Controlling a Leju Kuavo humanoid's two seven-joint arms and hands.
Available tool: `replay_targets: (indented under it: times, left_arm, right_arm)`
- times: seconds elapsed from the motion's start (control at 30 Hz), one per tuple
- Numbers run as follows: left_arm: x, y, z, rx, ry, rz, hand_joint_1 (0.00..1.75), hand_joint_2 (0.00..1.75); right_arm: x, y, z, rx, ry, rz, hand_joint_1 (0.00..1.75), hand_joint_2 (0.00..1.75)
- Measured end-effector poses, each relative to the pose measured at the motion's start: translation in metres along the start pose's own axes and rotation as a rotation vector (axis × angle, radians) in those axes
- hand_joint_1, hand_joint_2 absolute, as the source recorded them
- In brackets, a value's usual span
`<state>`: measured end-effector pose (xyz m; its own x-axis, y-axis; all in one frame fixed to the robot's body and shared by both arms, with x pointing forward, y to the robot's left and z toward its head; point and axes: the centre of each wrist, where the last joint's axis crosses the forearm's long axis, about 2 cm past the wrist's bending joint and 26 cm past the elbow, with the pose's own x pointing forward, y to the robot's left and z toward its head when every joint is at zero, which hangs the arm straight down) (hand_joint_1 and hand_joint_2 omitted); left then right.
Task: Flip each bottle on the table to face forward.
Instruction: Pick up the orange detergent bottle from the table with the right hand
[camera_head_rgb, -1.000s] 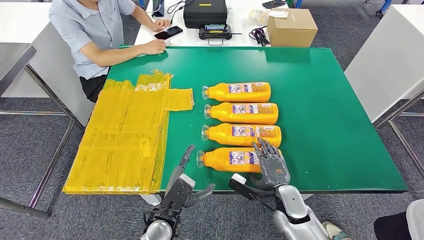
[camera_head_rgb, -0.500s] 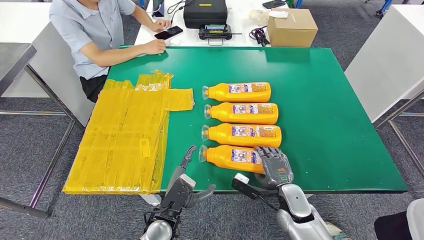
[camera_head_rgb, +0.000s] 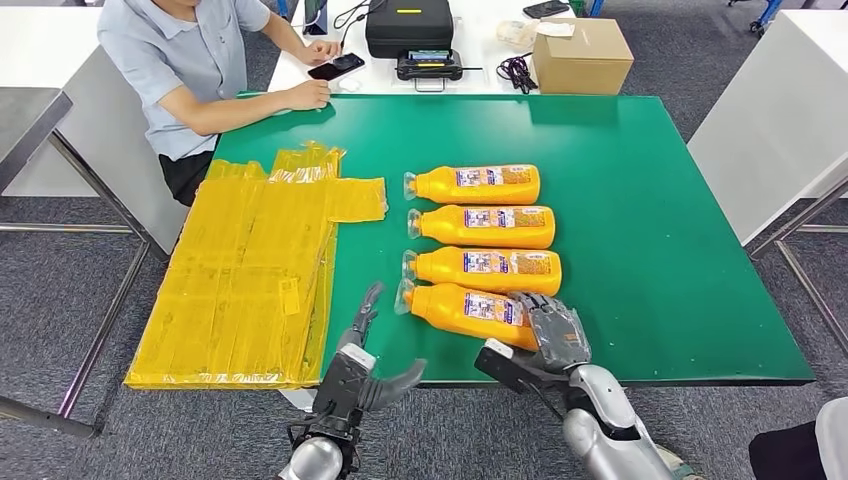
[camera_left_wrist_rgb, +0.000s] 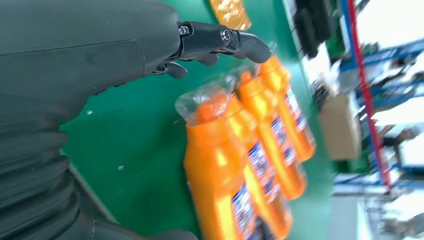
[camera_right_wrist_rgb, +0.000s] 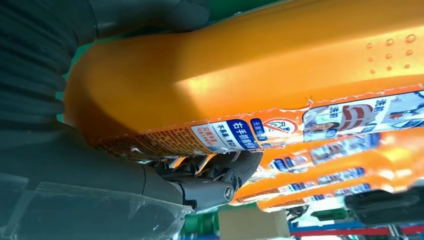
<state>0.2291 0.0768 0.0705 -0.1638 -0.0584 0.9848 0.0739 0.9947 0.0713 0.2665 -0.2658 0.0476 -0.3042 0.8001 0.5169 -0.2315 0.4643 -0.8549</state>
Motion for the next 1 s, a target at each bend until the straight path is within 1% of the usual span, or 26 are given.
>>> replay_targets:
  times: [0.17,0.4,0.5,0.57,0.67,0.77,0.83,1.0]
  left_arm:
    - [0.0036,-0.0016,-0.0015,0.098,-0.021,0.077,0.0,1.75]
    - [0.0054,-0.0002,-0.0027,0.156,-0.025,0.115,0.0,1.75]
    - [0.0054,0.0003,-0.0026,0.209,0.017,0.182,0.0,1.75]
    - [0.0049,0.0001,-0.0023,0.22,0.079,0.248,0.0,1.75]
    - [0.0034,-0.0012,-0.0008,0.175,0.193,0.374,0.0,1.75]
    - [0.0019,-0.0027,0.0014,0.071,0.277,0.491,0.0,1.75]
    - [0.0011,-0.0033,0.003,0.013,0.3,0.532,0.0,1.75]
    - [-0.0028,-0.0029,0.0064,-0.086,0.342,0.593,0.0,1.75]
  right_arm:
    - [0.0007,0.0014,0.003,-0.04,-0.015,-0.108,1.75,1.75]
    - [0.0027,0.0027,0.0043,-0.066,-0.013,-0.145,1.74,1.75]
    - [0.0041,0.0028,0.0037,-0.098,-0.015,-0.166,1.68,1.75]
    - [0.005,0.0026,0.0031,-0.12,-0.015,-0.183,1.67,1.75]
    - [0.006,0.0029,0.0026,-0.146,-0.022,-0.209,1.68,1.75]
    - [0.0066,0.003,0.0022,-0.167,-0.04,-0.236,1.67,1.75]
    - [0.0069,0.003,0.0018,-0.178,-0.052,-0.254,1.65,1.75]
    - [0.0089,0.0033,0.0003,-0.198,-0.072,-0.293,1.51,1.75]
